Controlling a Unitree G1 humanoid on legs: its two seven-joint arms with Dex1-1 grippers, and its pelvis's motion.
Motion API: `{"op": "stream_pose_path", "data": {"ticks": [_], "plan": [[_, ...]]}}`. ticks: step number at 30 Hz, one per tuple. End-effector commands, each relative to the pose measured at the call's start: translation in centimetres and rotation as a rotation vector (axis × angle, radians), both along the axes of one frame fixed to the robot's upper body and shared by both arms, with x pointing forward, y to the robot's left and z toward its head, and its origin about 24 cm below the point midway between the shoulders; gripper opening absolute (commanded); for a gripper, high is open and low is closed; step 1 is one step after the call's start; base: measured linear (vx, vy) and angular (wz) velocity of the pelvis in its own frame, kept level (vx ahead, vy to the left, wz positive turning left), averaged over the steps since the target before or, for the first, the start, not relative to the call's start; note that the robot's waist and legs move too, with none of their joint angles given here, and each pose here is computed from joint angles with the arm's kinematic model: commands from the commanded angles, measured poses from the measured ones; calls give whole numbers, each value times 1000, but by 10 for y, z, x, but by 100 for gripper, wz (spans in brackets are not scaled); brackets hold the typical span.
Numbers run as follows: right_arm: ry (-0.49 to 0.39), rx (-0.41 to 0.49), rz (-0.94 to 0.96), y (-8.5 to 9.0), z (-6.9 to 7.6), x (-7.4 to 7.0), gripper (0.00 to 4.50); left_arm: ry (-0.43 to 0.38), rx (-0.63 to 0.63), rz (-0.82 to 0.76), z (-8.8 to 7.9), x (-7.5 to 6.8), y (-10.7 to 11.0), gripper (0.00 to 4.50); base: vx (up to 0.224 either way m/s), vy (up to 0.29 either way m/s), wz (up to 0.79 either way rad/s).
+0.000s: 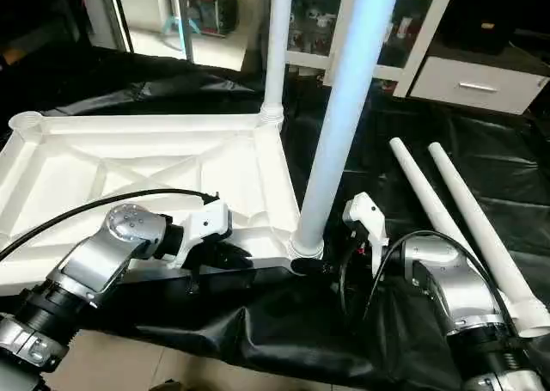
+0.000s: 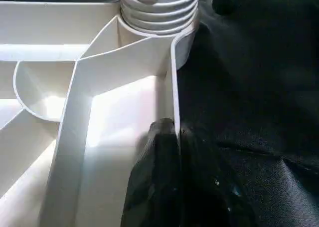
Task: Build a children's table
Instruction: Rotate leg to tighten
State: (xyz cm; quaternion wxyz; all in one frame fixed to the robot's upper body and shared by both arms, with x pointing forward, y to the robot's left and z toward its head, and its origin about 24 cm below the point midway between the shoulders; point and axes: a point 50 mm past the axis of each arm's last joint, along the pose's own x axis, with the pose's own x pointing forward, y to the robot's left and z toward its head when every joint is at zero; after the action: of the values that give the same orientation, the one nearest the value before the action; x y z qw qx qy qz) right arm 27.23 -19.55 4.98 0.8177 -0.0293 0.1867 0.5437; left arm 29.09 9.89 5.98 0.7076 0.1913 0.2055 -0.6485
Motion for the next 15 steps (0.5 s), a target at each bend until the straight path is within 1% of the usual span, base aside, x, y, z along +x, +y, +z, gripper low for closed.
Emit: {"op": "stream_pose_path", "data": {"ticks": [1,2,4,5,7,8,9,10,15], "plan": [[-22,-4,19,0,4,4,384,-2,-61,-79,8,-5,-12,0,0,0,0],[-22,-4,19,0,4,4,384,-2,-61,-79,8,-5,-12,0,0,0,0],[-23,-3,22,0,4,5,366,-3,-60,-80,8,-5,-12,0,0,0,0],[-24,-2,23,0,4,5,350,-4,-57,-82,8,-5,-12,0,0,0,0],[-26,-1,24,1,4,6,346,-5,-54,-84,8,-5,-13,0,0,0,0],[-27,0,24,1,4,6,332,-5,-53,-85,8,-4,-13,0,0,0,0],[-27,0,24,1,4,6,332,-5,-53,-85,8,-4,-13,0,0,0,0],[-29,2,25,1,4,6,309,-3,-53,-87,8,-5,-13,0,0,0,0],[-25,-1,39,3,1,3,287,2,-52,-92,7,-7,-13,0,0,0,0]]}}
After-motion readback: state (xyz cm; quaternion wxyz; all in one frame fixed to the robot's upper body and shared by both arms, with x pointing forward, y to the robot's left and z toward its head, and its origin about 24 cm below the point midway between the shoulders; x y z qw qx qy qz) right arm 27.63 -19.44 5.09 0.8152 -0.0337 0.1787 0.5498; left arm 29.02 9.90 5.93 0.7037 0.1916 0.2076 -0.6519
